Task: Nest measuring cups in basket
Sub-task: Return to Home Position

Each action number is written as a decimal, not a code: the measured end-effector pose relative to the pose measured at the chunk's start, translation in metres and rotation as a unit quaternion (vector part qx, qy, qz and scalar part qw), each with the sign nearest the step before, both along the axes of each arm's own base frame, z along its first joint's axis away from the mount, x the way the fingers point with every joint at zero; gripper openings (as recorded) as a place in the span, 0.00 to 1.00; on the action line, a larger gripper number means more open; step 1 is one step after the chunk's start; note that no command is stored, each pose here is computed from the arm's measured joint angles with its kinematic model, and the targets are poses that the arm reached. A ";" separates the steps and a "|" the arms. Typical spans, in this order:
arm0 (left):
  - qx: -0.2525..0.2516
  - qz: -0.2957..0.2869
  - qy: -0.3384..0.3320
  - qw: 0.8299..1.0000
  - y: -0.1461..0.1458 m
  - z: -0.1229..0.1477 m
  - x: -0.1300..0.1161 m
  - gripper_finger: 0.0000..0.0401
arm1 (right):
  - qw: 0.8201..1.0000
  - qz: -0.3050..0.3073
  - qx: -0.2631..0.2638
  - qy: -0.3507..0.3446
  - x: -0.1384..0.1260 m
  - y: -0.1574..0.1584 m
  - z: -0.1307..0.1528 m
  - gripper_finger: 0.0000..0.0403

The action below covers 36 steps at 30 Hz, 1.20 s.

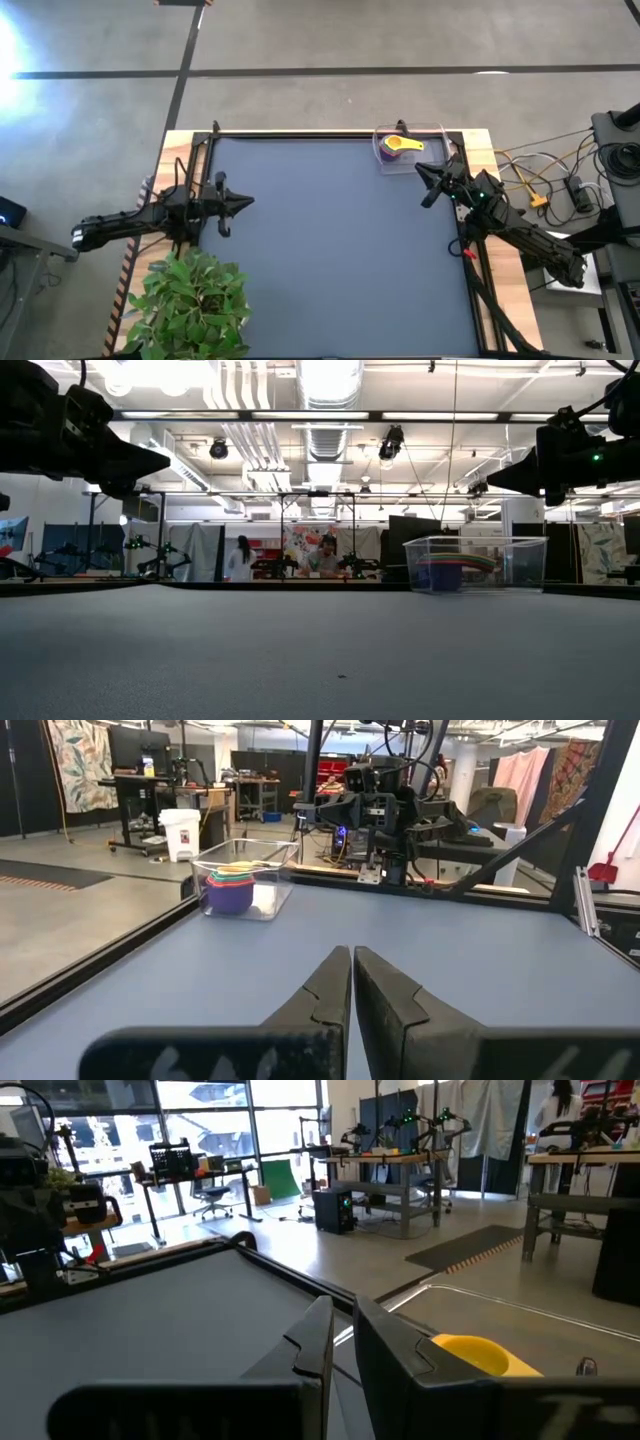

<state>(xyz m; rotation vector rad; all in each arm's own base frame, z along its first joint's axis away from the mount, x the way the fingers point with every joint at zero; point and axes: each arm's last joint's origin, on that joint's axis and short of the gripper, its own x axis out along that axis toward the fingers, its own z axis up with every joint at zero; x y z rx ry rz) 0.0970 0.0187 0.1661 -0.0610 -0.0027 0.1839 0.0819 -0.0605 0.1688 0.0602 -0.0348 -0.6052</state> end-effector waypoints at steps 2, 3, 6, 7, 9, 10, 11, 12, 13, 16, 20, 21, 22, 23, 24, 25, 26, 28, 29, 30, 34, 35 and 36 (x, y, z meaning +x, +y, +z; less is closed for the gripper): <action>0.000 0.000 0.000 1.000 0.000 0.000 0.000 0.00 | 1.000 0.000 0.000 0.000 0.000 0.000 0.000 0.08; 0.000 0.000 0.000 1.000 0.000 0.000 0.000 0.00 | 1.000 0.000 0.000 0.000 0.000 0.000 0.000 0.08; 0.000 0.000 0.001 1.000 0.000 0.001 0.000 0.00 | 1.000 0.000 0.000 -0.001 0.000 0.000 0.001 0.08; 0.000 0.000 0.001 1.000 0.000 0.002 0.000 0.00 | 1.000 0.000 -0.001 -0.001 0.000 0.000 0.001 0.08; 0.000 0.000 -0.001 1.000 0.000 0.003 -0.001 0.00 | 1.000 0.000 -0.001 -0.002 0.000 0.000 0.002 0.08; 0.000 0.000 -0.002 1.000 0.000 0.003 -0.001 0.00 | 1.000 0.000 -0.002 -0.002 0.000 0.000 0.002 0.08; 0.000 0.000 -0.002 1.000 0.000 0.003 -0.001 0.00 | 1.000 0.000 -0.002 -0.003 0.000 0.000 0.002 0.08; 0.000 0.000 -0.002 1.000 0.000 0.003 -0.001 0.00 | 1.000 0.000 -0.003 -0.004 0.000 0.000 0.003 0.08; 0.000 0.000 -0.002 1.000 0.000 0.003 -0.001 0.00 | 1.000 0.000 -0.003 -0.004 0.000 0.000 0.003 0.08; 0.001 0.000 -0.003 1.000 0.000 0.004 -0.001 0.00 | 1.000 0.000 -0.004 -0.005 0.000 0.000 0.003 0.08; 0.001 0.000 -0.004 1.000 0.000 0.004 -0.001 0.00 | 1.000 0.000 -0.004 -0.006 0.000 0.000 0.004 0.08; 0.001 0.000 -0.005 1.000 0.000 0.004 -0.001 0.00 | 1.000 0.000 -0.004 -0.006 0.000 0.000 0.004 0.08; 0.001 0.000 -0.005 1.000 0.000 0.004 -0.001 0.00 | 1.000 0.000 -0.004 -0.006 0.000 0.000 0.004 0.08; 0.001 0.000 -0.005 1.000 0.000 0.005 -0.001 0.00 | 1.000 0.000 -0.004 -0.006 0.000 0.000 0.004 0.08; 0.001 0.000 -0.005 1.000 0.000 0.004 -0.001 0.00 | 1.000 0.000 -0.004 -0.006 0.000 0.000 0.004 0.08; 0.001 0.000 -0.005 1.000 0.000 0.005 -0.001 0.00 | 1.000 0.000 -0.004 -0.006 0.000 0.000 0.004 0.08; 0.001 0.000 -0.005 1.000 0.000 0.005 -0.001 0.00 | 1.000 0.000 -0.004 -0.006 0.000 0.000 0.004 0.08; 0.001 0.000 -0.006 1.000 0.000 0.005 -0.001 0.00 | 1.000 0.000 -0.005 -0.007 0.000 0.000 0.005 0.08; 0.001 0.000 -0.006 1.000 0.000 0.005 -0.001 0.00 | 1.000 0.000 -0.005 -0.007 -0.001 0.000 0.005 0.08; 0.001 0.000 -0.006 1.000 0.000 0.005 -0.001 0.00 | 1.000 0.000 -0.005 -0.007 -0.001 0.000 0.005 0.08; 0.002 0.000 -0.008 1.000 0.000 0.005 -0.001 0.00 | 1.000 0.000 -0.005 -0.007 -0.001 0.000 0.005 0.08; 0.002 0.000 -0.008 1.000 0.000 0.005 -0.001 0.00 | 1.000 0.000 -0.005 -0.007 -0.001 0.000 0.005 0.08; 0.002 0.000 -0.008 1.000 0.000 0.005 -0.001 0.00 | 1.000 0.000 -0.005 -0.007 -0.001 0.000 0.005 0.08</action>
